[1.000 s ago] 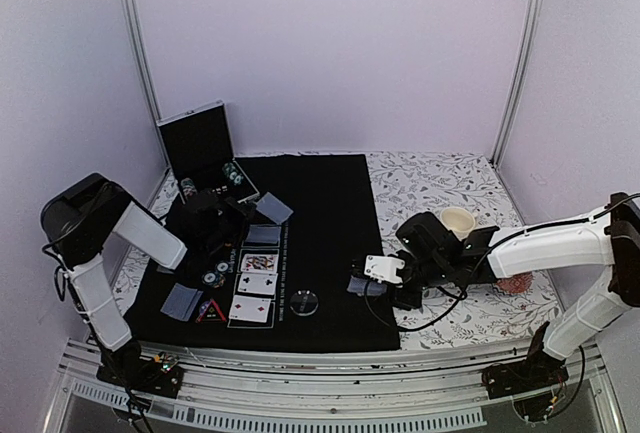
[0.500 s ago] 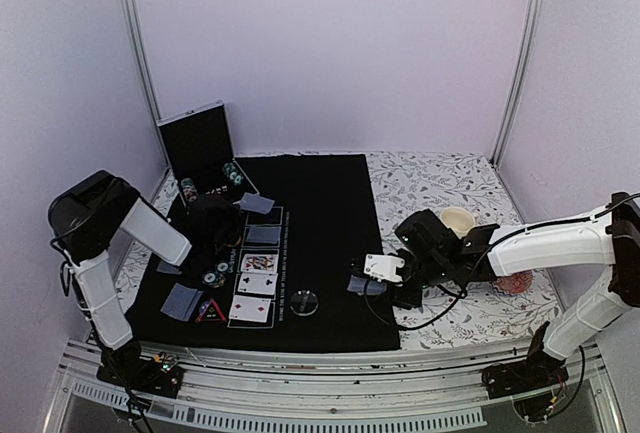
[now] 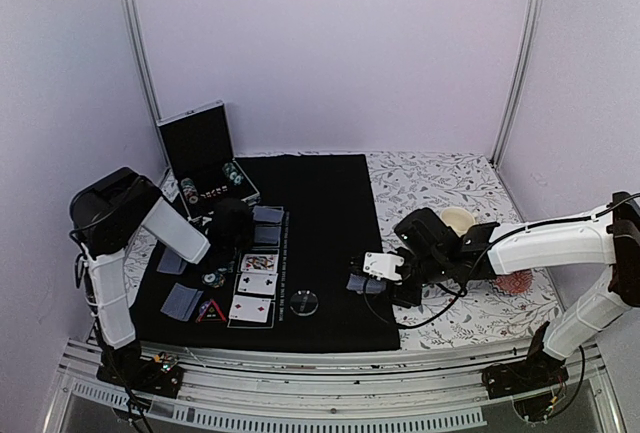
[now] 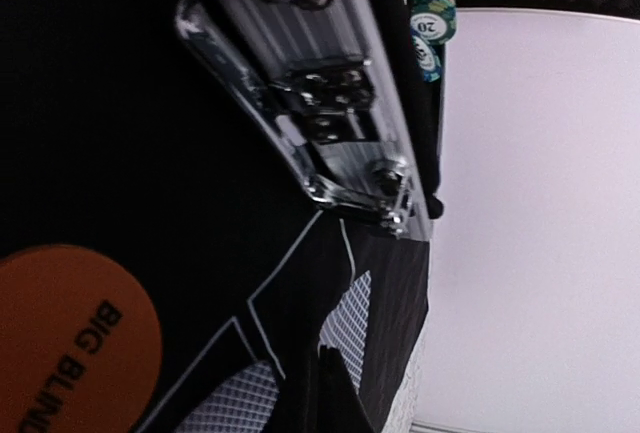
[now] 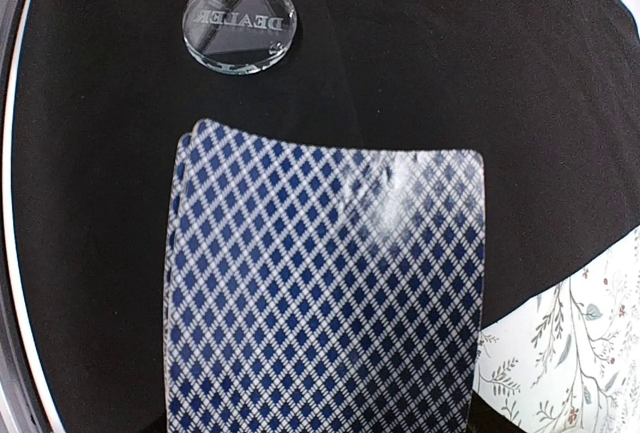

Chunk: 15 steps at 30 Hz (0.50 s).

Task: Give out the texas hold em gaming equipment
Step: Distribute the poker card in the community card area.

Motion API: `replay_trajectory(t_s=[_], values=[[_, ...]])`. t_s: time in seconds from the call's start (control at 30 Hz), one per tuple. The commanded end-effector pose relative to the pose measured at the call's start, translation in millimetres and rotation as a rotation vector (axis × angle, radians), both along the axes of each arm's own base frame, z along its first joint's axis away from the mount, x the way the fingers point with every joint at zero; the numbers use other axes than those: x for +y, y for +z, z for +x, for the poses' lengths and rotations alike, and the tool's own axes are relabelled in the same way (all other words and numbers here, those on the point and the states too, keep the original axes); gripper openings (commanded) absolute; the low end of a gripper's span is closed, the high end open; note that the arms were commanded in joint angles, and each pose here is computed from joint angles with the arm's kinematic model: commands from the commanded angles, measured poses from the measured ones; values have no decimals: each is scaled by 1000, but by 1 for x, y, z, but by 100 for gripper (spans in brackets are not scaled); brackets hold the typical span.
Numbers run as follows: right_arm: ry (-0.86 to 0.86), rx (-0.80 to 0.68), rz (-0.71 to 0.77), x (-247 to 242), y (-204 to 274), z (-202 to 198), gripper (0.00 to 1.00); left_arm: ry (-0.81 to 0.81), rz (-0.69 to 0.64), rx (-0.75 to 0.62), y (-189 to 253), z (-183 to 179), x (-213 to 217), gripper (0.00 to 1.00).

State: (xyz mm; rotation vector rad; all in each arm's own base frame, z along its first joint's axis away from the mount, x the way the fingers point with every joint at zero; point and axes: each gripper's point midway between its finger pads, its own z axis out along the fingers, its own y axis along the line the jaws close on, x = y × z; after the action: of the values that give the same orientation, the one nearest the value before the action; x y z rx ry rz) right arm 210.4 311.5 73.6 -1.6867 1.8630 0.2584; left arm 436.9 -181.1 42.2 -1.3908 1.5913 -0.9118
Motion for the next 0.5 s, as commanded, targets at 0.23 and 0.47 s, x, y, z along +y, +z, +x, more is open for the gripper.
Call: replay_trajectory(t_s=[0.23, 0.47], values=[[-8, -13, 17, -4, 11, -4, 57, 57, 56, 33, -13, 10, -3, 0], [-18, -7, 24, -7, 11, -6, 57, 71, 63, 35, -16, 11, -3, 0]])
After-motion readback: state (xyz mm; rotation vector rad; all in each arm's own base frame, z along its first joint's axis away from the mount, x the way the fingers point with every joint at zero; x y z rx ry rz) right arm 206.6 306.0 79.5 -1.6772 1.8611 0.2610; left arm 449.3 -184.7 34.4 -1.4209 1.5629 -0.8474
